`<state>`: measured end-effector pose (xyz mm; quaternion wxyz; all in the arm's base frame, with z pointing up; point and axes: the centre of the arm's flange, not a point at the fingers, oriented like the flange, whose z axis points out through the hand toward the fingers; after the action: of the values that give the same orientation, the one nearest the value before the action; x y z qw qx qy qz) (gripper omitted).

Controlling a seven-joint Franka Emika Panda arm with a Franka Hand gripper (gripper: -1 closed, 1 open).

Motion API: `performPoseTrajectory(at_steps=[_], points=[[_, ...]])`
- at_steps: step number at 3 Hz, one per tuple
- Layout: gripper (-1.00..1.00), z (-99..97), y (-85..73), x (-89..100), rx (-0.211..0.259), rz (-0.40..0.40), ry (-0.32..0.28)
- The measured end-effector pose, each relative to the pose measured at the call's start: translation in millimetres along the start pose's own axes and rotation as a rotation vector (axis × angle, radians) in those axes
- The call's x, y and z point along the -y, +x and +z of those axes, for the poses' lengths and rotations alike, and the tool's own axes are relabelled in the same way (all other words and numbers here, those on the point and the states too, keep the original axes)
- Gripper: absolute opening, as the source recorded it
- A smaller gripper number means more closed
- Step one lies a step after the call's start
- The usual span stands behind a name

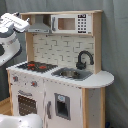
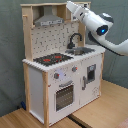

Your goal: Play with the kitchen

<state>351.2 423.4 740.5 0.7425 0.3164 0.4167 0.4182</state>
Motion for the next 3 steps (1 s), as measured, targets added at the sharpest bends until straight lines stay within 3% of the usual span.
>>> performPoseTrajectory(at_steps=[3], points=[[1.0,-19.6,48.3,19.4,0.073,0.182,0.024]])
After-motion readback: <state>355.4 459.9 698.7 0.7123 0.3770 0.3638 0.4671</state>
